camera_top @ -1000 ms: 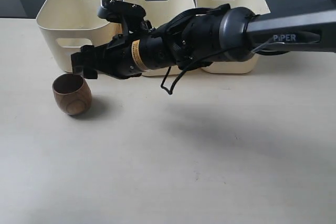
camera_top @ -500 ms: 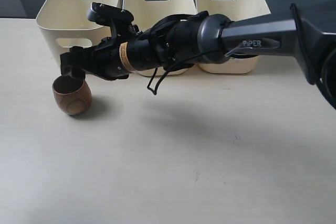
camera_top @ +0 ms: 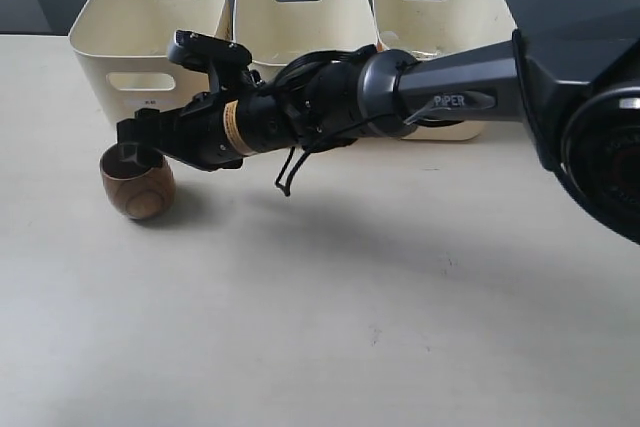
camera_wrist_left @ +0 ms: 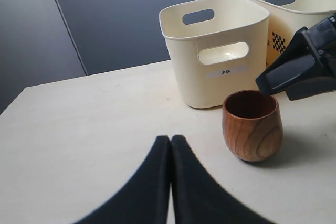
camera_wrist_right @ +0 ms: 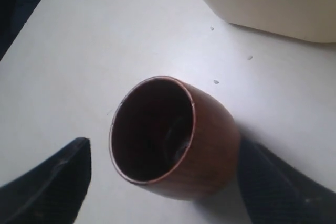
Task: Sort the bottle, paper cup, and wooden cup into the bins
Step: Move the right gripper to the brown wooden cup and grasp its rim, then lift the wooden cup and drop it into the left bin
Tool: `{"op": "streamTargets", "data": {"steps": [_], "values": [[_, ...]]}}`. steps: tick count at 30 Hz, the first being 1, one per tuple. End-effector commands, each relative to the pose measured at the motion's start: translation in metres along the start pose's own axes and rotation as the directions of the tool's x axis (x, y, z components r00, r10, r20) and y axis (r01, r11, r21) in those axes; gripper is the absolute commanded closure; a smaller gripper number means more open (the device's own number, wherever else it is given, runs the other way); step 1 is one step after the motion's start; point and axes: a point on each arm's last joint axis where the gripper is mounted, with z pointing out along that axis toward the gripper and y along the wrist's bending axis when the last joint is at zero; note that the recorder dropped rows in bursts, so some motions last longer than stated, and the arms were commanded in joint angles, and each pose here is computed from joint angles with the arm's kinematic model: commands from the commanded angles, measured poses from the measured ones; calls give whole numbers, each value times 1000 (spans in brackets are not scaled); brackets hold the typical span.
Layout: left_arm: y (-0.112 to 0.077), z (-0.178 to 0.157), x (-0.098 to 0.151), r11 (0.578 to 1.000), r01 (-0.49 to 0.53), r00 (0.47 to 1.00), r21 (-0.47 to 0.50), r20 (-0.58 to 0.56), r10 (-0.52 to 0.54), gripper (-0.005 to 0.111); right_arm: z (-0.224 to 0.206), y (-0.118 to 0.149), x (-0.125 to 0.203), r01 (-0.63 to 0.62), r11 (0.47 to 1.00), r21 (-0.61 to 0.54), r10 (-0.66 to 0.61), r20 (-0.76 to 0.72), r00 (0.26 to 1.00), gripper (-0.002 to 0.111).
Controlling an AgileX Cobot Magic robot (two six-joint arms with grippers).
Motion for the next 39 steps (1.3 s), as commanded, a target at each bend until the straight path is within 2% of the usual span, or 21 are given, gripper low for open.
{"op": "streamTargets", "data": {"steps": [1,16,24,26,27,33,39], "values": [[0,0,0,1000,4,1000,3,5,-4,107,10,0,-2,-40,999,-1,40,16,999,35],[0,0,0,1000,4,1000,3,5,-4,107,17,-6,-4,-37,999,40,36,42,998,35],[0,0,0,1000,4,1000,3,5,-4,107,28,-17,6,-93,994,54,91,27,995,35],[0,0,0,1000,4,1000,3,5,-4,107,28,-18,6,-93,994,60,92,29,995,44],[0,0,0,1000,4,1000,3,5,-4,107,28,-18,6,-93,994,59,92,28,995,57],[0,0,0,1000,4,1000,3,5,-4,107,28,-14,8,-88,996,18,88,2,996,106],[0,0,0,1000,4,1000,3,5,-4,107,25,-9,6,-90,995,-34,89,-16,996,108]]}}
